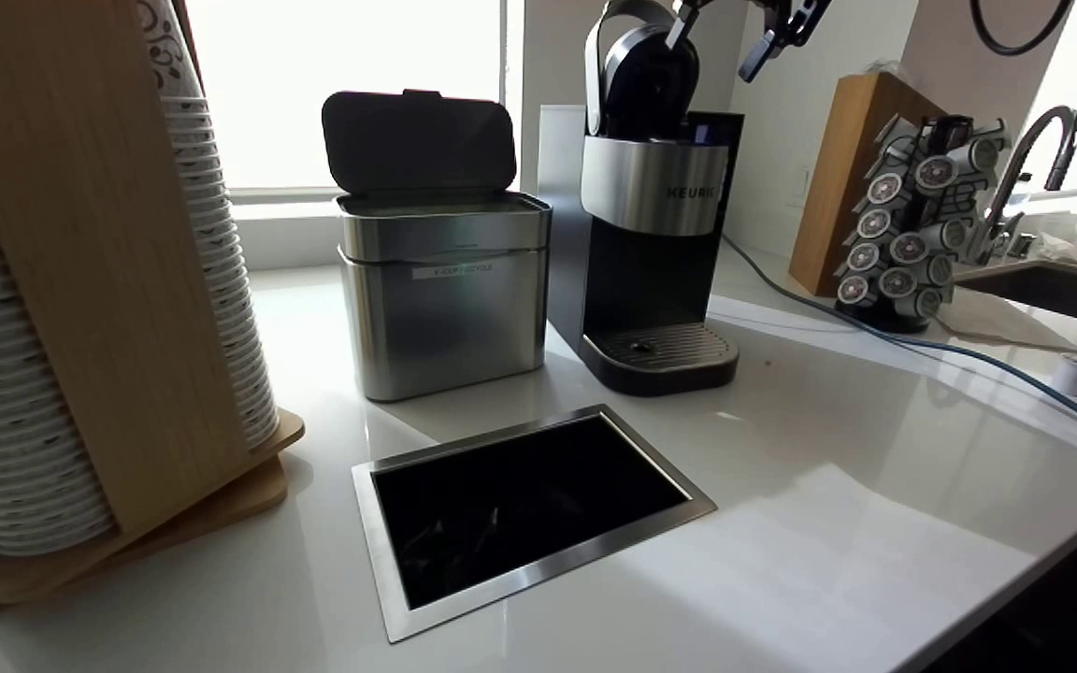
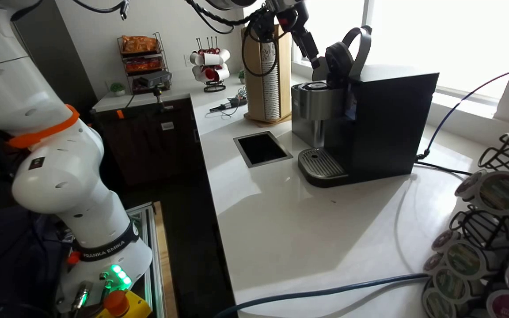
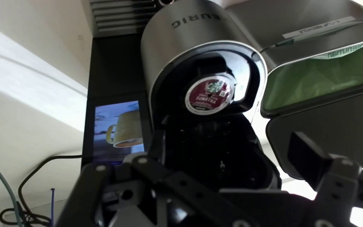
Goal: Remove the coffee pod from the coffeemaker and place it in the silver bin then close the bin.
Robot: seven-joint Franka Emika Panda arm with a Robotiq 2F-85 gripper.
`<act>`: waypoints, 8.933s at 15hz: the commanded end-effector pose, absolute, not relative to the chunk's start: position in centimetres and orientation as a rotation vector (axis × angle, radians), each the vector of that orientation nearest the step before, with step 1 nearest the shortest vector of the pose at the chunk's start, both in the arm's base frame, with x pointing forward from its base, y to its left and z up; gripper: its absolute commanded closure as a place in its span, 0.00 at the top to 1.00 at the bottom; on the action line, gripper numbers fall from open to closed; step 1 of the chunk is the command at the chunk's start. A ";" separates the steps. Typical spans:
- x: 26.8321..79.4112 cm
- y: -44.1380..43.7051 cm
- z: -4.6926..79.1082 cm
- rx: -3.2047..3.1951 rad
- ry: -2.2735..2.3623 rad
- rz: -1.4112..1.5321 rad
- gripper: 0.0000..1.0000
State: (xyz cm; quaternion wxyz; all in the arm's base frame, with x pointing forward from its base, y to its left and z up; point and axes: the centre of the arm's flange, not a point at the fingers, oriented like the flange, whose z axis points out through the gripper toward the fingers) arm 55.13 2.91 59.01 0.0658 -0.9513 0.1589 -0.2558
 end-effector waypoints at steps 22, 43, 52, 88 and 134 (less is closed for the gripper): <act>59.0 6.1 54.4 -2.968 0.497 -0.605 0.50; 61.1 8.1 54.2 -3.071 0.346 -0.657 0.52; 59.6 7.5 54.0 -3.109 0.384 -0.575 0.40; 56.4 6.3 55.8 -3.038 0.507 -0.555 0.82; 57.8 6.5 52.2 -3.044 0.572 -0.775 0.80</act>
